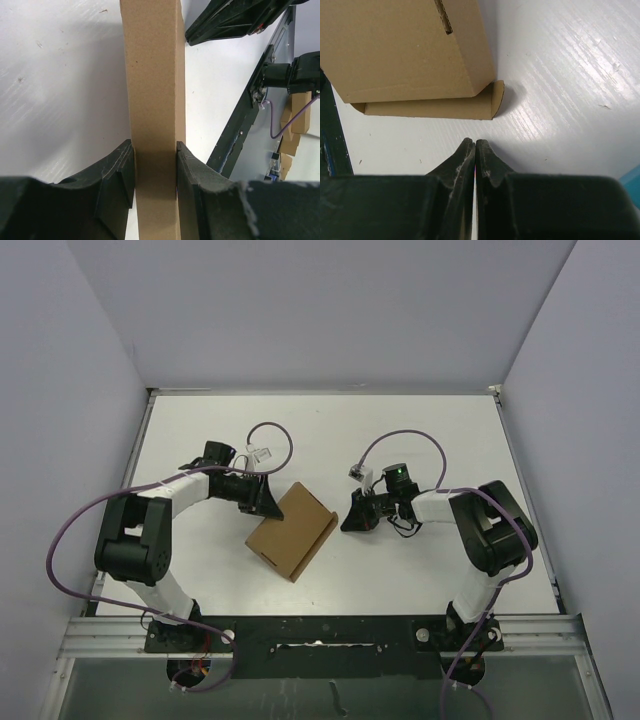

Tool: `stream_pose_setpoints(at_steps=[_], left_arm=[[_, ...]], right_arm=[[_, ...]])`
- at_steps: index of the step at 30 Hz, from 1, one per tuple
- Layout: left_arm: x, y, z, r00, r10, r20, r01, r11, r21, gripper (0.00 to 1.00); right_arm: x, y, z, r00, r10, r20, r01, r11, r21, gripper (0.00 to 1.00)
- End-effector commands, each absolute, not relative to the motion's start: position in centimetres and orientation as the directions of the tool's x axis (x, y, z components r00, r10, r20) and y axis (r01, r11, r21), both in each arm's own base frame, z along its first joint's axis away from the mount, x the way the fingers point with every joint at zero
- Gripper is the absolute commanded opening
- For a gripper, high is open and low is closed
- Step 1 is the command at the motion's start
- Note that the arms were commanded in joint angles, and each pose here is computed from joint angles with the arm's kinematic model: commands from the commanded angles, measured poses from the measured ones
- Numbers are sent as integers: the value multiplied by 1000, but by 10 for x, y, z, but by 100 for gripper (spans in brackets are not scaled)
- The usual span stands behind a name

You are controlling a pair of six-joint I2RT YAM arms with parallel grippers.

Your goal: Fold the paper box

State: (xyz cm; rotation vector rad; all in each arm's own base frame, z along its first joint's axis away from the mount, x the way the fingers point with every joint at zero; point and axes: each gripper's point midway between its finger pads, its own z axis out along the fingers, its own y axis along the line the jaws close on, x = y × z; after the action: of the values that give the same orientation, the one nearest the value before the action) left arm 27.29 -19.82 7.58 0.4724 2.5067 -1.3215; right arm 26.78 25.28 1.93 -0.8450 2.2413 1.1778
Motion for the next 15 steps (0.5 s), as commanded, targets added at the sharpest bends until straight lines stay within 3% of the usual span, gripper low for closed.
stream_pose_setpoints(at_steps=[1,8,15], left_arm=[[286,-196,67,-888,167,-429,446,540,-714,1],[284,-197,64,-894,170,-414,437,534,-724,1],[282,-199,64,-895,179,-409,438,531,-725,1]], right_arm=[[274,258,38,-654,-291,-699,-745,408,528,0],[283,256,52,-632,-257,-731,-761,385,522,5],[285,258,61,-581,-262,-770,-799,361,480,19]])
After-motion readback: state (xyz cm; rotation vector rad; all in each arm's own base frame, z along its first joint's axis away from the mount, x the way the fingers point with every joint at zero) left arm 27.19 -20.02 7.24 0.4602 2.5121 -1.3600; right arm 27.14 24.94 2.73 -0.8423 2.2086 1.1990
